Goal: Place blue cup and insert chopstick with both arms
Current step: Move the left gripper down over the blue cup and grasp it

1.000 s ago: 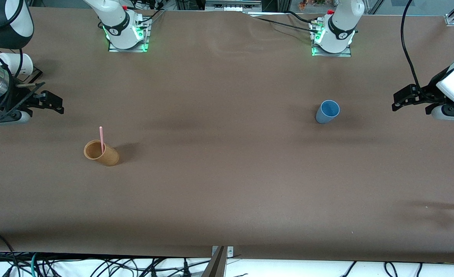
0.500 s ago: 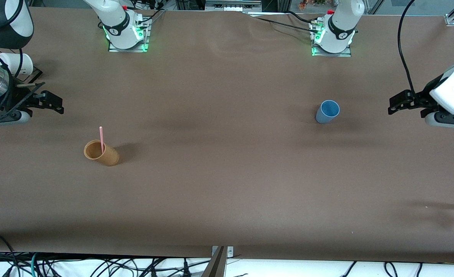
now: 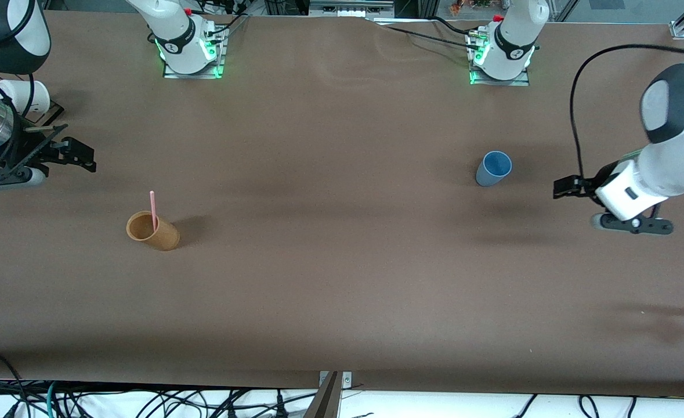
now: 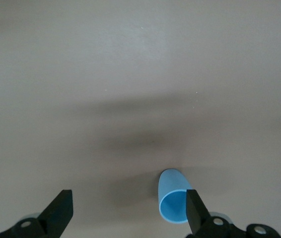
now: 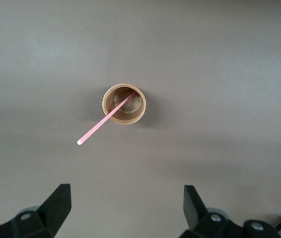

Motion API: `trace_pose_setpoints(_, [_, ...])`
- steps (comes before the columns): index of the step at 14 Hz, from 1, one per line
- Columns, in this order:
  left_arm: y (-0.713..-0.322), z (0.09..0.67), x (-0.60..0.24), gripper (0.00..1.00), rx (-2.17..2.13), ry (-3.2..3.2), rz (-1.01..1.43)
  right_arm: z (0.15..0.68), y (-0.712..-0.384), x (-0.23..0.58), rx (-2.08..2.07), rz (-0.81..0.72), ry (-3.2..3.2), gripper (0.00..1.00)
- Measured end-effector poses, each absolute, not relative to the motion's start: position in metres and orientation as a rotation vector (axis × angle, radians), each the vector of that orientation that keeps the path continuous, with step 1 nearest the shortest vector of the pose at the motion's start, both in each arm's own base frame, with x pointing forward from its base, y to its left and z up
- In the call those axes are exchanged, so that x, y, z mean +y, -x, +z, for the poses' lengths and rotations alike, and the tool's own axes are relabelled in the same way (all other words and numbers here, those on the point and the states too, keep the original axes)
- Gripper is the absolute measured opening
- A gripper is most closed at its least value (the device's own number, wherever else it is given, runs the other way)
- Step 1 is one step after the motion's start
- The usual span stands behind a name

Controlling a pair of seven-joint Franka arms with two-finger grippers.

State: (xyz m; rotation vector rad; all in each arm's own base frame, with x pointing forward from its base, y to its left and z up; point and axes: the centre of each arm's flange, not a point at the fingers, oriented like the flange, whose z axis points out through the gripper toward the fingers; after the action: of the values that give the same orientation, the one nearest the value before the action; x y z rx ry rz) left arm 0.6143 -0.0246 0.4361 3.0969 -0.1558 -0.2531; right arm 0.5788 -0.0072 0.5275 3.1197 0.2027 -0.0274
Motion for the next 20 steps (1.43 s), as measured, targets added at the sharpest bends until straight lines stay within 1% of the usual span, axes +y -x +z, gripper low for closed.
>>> trace_pose_setpoints(4, [-0.595,0.386,-0.033,1.00,-0.174,-3.099,-0.253,0.528,-0.579,-0.007,0.203,-0.027,-3.120,1.00])
trace_pose_setpoints(8, [-0.553,0.347,-0.036,1.00,-0.196,-3.113,-0.203,0.528,-0.579,-0.007,0.203,-0.027,-3.120,1.00])
trace_pose_setpoints(12, [-0.515,0.321,-0.041,1.00,-0.225,-3.122,-0.172,0.528,-0.579,-0.007,0.203,-0.026,-3.120,1.00])
trace_pose_setpoints(20, [-0.464,0.282,-0.041,1.00,-0.240,-3.127,-0.109,0.528,-0.579,-0.007,0.203,-0.026,-3.120,1.00])
